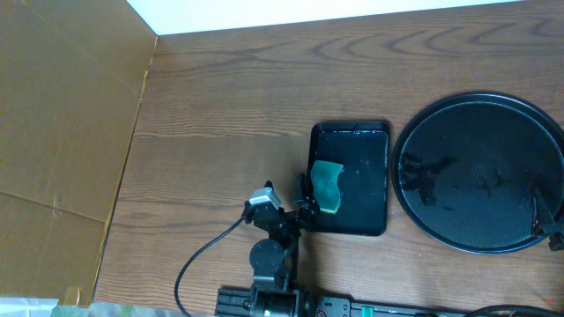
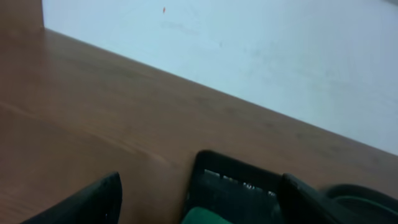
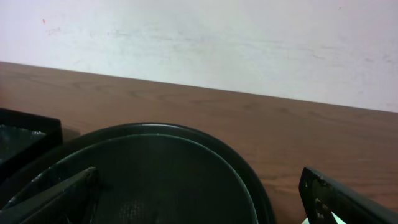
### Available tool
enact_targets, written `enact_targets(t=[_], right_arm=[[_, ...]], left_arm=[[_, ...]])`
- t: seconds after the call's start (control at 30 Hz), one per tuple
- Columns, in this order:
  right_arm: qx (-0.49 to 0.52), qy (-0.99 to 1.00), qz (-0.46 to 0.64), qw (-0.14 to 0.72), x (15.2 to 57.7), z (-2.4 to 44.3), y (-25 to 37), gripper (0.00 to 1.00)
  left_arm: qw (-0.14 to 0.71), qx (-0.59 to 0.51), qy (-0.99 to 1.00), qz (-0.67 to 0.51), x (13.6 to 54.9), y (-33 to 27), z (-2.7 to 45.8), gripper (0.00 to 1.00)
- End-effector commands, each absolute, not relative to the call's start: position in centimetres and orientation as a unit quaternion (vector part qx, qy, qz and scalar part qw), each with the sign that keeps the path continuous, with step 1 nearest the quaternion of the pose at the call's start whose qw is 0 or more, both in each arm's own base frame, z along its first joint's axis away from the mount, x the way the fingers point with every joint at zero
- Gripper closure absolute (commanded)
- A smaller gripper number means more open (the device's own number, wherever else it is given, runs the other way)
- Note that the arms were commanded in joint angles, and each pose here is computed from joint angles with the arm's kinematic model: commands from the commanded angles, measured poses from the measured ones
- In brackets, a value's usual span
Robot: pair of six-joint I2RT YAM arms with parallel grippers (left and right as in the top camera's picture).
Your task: Clean dirty plates on tray and stack at the side
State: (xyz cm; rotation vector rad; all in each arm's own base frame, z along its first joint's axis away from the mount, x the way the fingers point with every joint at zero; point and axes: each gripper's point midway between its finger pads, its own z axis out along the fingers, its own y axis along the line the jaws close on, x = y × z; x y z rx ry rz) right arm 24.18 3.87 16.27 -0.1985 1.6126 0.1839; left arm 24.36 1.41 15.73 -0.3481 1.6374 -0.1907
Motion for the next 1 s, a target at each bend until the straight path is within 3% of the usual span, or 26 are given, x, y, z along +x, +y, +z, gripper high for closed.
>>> enact_targets(t=[0.0, 0.97], right_arm=[[-0.081, 0.720, 0.083, 0.684, 24.19, 16.25, 3.67, 0.01], [-0.081, 0.720, 0.083, 0.684, 24.19, 16.25, 3.67, 0.01]], left_arm=[[0.654, -0.170, 0.732, -0.088, 24.39, 1.60, 14.25, 0.20], [0.645, -0.171, 0.740, -0.087, 24.33, 1.59, 13.70, 0.20]])
